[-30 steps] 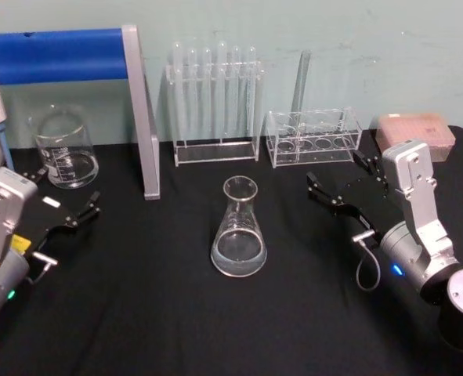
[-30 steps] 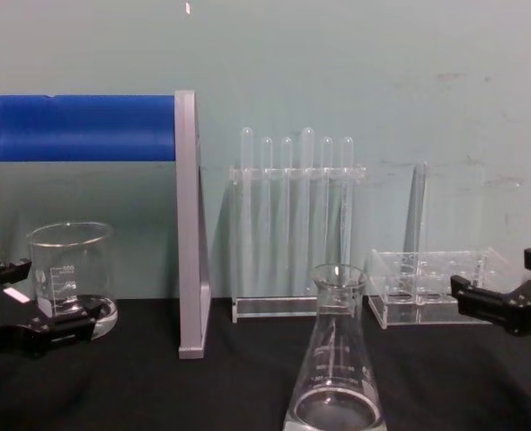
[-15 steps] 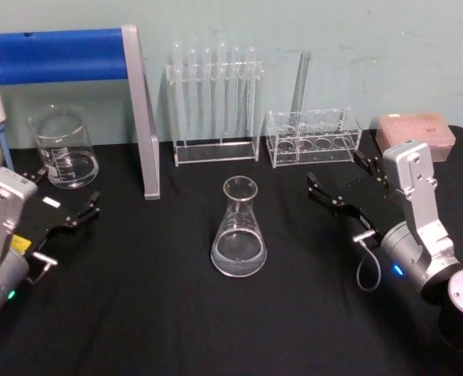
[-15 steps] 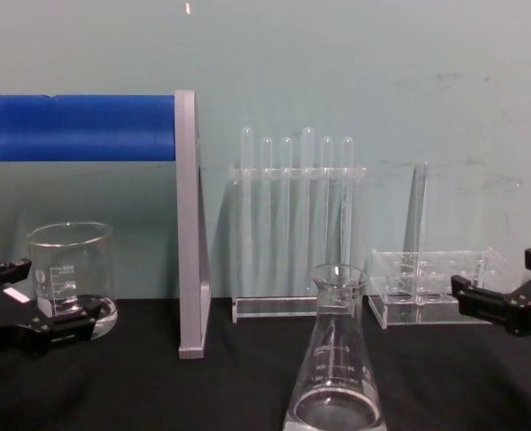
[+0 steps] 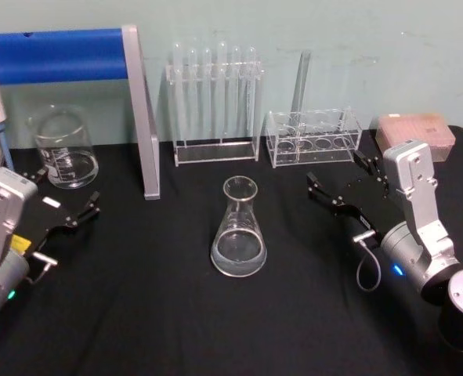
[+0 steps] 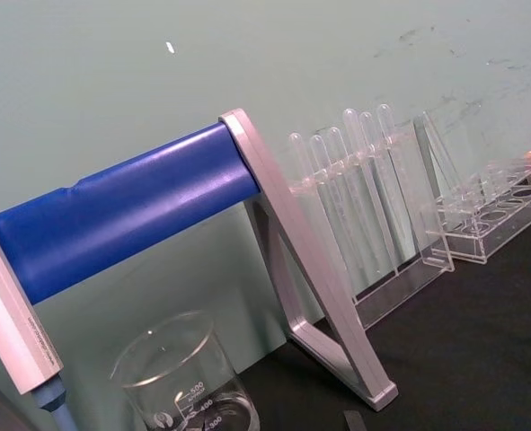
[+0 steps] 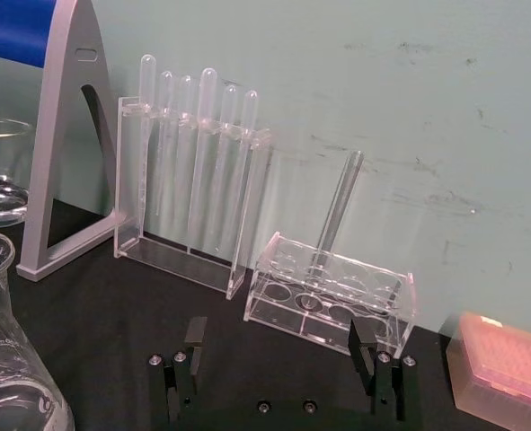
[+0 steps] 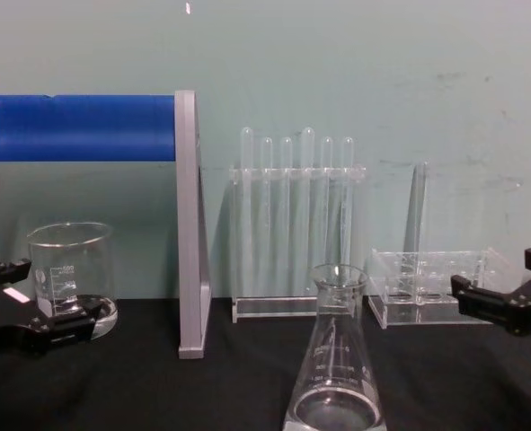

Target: Grasp the erlenmeyer flask with one hand, shake it three times, then place it back.

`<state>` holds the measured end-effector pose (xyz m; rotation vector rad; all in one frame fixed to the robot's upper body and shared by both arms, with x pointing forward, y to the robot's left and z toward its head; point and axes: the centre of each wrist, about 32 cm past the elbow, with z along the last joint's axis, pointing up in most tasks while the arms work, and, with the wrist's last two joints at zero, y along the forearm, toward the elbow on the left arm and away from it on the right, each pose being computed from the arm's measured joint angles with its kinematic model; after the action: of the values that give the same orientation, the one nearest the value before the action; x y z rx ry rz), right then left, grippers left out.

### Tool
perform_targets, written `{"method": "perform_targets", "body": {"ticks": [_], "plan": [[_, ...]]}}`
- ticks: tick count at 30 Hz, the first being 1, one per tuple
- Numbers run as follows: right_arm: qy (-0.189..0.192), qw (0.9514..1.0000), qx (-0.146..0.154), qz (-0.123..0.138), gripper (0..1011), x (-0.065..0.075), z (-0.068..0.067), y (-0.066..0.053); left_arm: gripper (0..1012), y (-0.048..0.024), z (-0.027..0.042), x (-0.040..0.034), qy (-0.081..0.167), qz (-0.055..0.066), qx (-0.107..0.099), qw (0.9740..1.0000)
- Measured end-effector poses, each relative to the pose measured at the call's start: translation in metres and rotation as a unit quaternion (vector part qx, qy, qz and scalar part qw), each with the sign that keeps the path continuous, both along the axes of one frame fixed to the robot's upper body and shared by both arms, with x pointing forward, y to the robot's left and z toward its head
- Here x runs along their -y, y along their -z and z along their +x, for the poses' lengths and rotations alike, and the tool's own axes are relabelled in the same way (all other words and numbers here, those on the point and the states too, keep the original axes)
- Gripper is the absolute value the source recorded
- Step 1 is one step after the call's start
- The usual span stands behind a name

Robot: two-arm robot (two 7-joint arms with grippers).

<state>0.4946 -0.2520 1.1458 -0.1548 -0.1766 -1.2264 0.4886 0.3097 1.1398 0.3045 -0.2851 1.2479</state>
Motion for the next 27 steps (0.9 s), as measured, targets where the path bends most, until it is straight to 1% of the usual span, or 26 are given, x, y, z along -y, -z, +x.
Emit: {"method": "perform_targets", "body": {"ticks": [27], "plan": [[0.000, 1.0000, 0.000, 0.000, 1000, 0.0000, 0.0000, 0.0000, 1001, 0.0000, 0.0000, 0.0000, 0.000, 0.000, 0.000, 1.0000]]}}
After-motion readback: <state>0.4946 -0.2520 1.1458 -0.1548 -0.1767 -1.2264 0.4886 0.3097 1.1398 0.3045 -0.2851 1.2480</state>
